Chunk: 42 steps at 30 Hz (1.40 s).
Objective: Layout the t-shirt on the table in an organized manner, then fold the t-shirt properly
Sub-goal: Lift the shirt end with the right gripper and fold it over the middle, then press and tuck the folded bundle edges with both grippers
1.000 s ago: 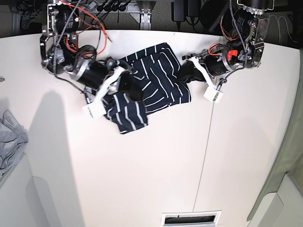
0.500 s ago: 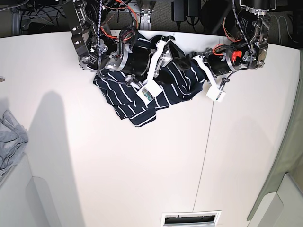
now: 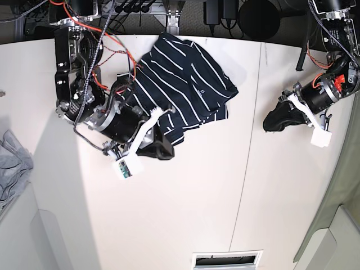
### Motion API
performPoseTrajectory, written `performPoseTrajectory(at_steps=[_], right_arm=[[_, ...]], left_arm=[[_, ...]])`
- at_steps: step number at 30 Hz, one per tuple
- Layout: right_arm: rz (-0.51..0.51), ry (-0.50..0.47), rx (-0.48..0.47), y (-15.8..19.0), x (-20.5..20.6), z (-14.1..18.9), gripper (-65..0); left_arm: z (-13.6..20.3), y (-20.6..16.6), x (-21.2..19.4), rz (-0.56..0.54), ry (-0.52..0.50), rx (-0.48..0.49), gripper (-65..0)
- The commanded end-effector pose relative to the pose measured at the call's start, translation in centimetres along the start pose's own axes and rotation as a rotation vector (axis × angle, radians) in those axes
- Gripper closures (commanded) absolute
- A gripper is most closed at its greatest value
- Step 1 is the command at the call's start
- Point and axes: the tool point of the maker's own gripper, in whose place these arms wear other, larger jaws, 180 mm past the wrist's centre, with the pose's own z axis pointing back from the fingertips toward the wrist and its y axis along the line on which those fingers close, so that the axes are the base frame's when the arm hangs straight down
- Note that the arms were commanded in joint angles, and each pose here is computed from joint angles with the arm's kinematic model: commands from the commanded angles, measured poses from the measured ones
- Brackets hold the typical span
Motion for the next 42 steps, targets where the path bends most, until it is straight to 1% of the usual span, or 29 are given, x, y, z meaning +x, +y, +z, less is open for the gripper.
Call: performPoseTrajectory(at_steps=[1, 4, 7, 9, 11, 12, 14, 17, 19, 22, 25, 29, 33, 35, 38, 40, 42], right_arm=[[0.005, -0.061, 0.012, -0.2, 2.1, -0.3, 0.0], [-0.019, -0.036, 0.011, -1.7, 1.9, -1.7, 0.0], [-0.062, 0.018, 0.011, -3.2, 0.7, -3.5, 0.0], [-0.085, 0.066, 0.015, -4.1, -0.4, -4.5, 0.0], [-0.083, 0.128, 0.027, -4.5, -1.8, -5.4, 0.0], [-0.080, 0.162, 0.028, -4.6, -2.6, -5.8, 0.0], [-0.070, 0.221, 0.036, -4.6, -4.0, -6.4, 0.0], [-0.056, 0.283, 0.052, -4.3, -6.0, -6.5, 0.0], [-0.032, 0.315, 0.055, -4.3, -6.9, -6.2, 0.0], [-0.012, 0.348, 0.047, -5.1, -7.9, -5.3, 0.0], [-0.057, 0.356, 0.051, -5.6, -9.0, -4.2, 0.0], [-0.128, 0.382, 0.085, -4.0, -11.2, -2.9, 0.0], [-0.152, 0.364, 0.115, -1.6, -12.6, -1.6, 0.0], [-0.153, 0.351, 0.128, -0.3, -12.9, -0.9, 0.0], [-0.146, 0.335, 0.144, 1.3, -13.2, 0.0, 0.0], [-0.137, 0.319, 0.148, 2.0, -12.9, 0.5, 0.0], [-0.134, 0.296, 0.138, 1.9, -12.2, 0.7, 0.0]], left_arm=[[-0.1, -1.8, 1.8, -0.058, -0.042, -0.050, -8.6], [-2.0, -6.1, 0.7, -0.133, 0.018, -0.160, -8.6], [-4.5, -10.0, -3.0, -0.172, 0.141, -0.265, -8.6], [-5.7, -12.2, -5.7, -0.178, 0.209, -0.321, -8.6], [-6.6, -13.6, -8.0, -0.163, 0.249, -0.358, -8.6], [-7.0, -13.8, -9.0, -0.157, 0.269, -0.362, -8.6], [-7.6, -13.1, -11.6, -0.157, 0.340, -0.340, -8.6], [-7.9, -10.4, -15.0, -0.149, 0.437, -0.265, -8.6], [-8.2, -8.7, -15.9, -0.144, 0.464, -0.220, -8.6], [-9.3, -6.6, -14.7, -0.158, 0.466, -0.174, -8.6], [-10.3, -4.9, -12.1, -0.214, 0.449, -0.131, -8.6], [-11.5, -3.3, -9.1, -0.303, 0.440, -0.081, -8.6], [-13.2, -3.9, -5.9, -0.372, 0.399, -0.093, -8.6], [-13.9, -4.7, -4.9, -0.417, 0.398, -0.108, -8.6], [-14.5, -5.7, -4.6, -0.466, 0.412, -0.133, -8.6], [-14.5, -5.7, -4.8, -0.474, 0.422, -0.133, -8.6], [-14.1, -5.3, -4.8, -0.468, 0.431, -0.131, -8.6]])
